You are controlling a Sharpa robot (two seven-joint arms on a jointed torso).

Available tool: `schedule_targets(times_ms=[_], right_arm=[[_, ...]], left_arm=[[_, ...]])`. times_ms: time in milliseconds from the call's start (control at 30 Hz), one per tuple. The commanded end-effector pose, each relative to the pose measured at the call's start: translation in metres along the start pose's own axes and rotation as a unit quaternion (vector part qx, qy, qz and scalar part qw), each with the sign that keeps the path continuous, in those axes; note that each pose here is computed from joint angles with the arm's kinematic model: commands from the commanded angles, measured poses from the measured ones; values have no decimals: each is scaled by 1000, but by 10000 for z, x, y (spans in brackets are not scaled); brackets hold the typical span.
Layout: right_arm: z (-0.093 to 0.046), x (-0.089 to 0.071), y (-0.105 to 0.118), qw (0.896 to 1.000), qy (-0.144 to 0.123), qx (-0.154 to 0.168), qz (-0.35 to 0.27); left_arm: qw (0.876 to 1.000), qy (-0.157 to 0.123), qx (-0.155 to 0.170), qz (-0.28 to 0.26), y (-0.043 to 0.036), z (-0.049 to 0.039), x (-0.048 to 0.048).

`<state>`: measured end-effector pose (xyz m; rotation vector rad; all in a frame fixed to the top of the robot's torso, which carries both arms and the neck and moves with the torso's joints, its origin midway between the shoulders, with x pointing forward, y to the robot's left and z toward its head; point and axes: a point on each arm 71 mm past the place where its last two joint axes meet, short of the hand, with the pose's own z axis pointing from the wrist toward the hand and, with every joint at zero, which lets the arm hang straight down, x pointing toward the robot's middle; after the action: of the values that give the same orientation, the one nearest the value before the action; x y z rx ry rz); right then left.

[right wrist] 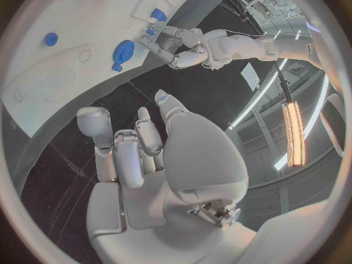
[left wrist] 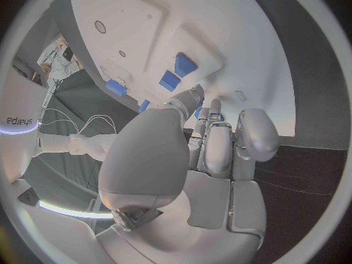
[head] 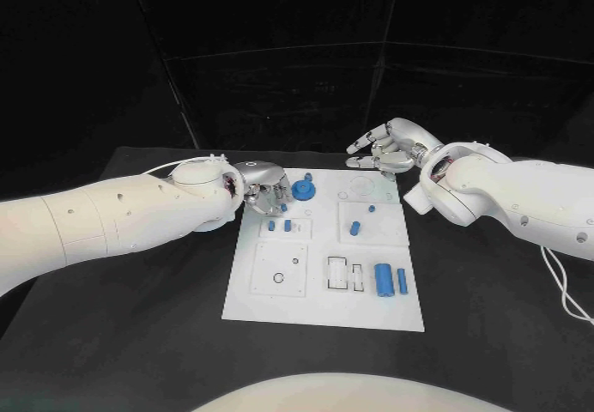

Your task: Assemble the parts on the task board

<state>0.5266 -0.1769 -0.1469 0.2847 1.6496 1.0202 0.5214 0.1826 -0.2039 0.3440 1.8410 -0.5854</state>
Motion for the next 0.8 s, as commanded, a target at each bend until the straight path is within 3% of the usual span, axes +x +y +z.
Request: schedule_targets(times_ms=[33,267,467,567,667,800], right_arm=[[1,-20,-5,1000,-1,-1,-1],[-28,-99,-101,999,0,11,-40],[-105,-158,-160,991,14,0,-135],[-146,-167,-179,982,20,-6,-187],[-198,-140,-214,968,27,-8,-248],[-249,-64,-258,949,37,-6,-312]], left_arm=[[1000,-8,-6,-3,31,-22,-19],[999,-33,-12,-23,157,-125,-89],[987,-89,-16,-134,346,-285,-239],[970,-115,-16,-215,428,-365,-282],[943,-139,-12,-303,485,-455,-311],[903,-159,0,-399,496,-551,-319]])
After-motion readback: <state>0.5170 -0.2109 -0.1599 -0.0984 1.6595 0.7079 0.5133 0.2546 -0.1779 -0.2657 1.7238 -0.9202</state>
